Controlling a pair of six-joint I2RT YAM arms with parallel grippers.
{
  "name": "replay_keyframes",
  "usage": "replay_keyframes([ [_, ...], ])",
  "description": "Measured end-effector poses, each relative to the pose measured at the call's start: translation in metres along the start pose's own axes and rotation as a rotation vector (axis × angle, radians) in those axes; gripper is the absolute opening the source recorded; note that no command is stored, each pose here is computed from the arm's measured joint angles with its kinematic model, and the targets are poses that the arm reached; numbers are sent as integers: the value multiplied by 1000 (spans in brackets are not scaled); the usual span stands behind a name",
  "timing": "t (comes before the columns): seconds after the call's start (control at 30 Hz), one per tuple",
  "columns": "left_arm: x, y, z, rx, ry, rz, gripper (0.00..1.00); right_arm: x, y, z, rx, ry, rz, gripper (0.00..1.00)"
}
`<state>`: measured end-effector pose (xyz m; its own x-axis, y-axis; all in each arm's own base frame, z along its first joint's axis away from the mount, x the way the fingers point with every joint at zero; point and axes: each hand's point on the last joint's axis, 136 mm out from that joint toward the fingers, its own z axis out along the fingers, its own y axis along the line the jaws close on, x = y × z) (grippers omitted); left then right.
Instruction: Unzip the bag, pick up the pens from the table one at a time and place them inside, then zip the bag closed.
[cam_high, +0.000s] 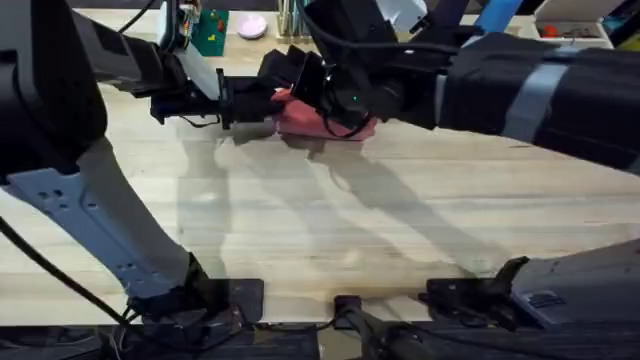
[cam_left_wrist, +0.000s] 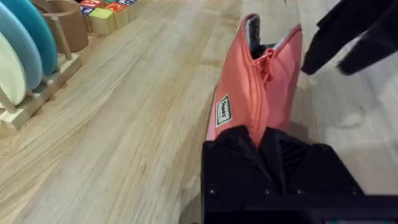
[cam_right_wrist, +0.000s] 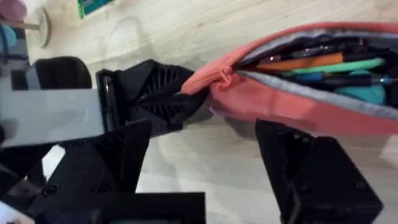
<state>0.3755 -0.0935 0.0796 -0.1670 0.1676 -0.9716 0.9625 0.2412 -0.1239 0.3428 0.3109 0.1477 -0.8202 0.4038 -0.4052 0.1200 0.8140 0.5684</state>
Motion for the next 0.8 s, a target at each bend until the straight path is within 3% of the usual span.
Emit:
replay_keyframes([
  [0.6, 0, 0, 0, 0, 0, 0, 42, -14, -8, 23, 39, -97, 3, 995],
  [0.8, 0, 0, 0, 0, 0, 0, 41, -15, -11, 34, 48, -115, 3, 940],
])
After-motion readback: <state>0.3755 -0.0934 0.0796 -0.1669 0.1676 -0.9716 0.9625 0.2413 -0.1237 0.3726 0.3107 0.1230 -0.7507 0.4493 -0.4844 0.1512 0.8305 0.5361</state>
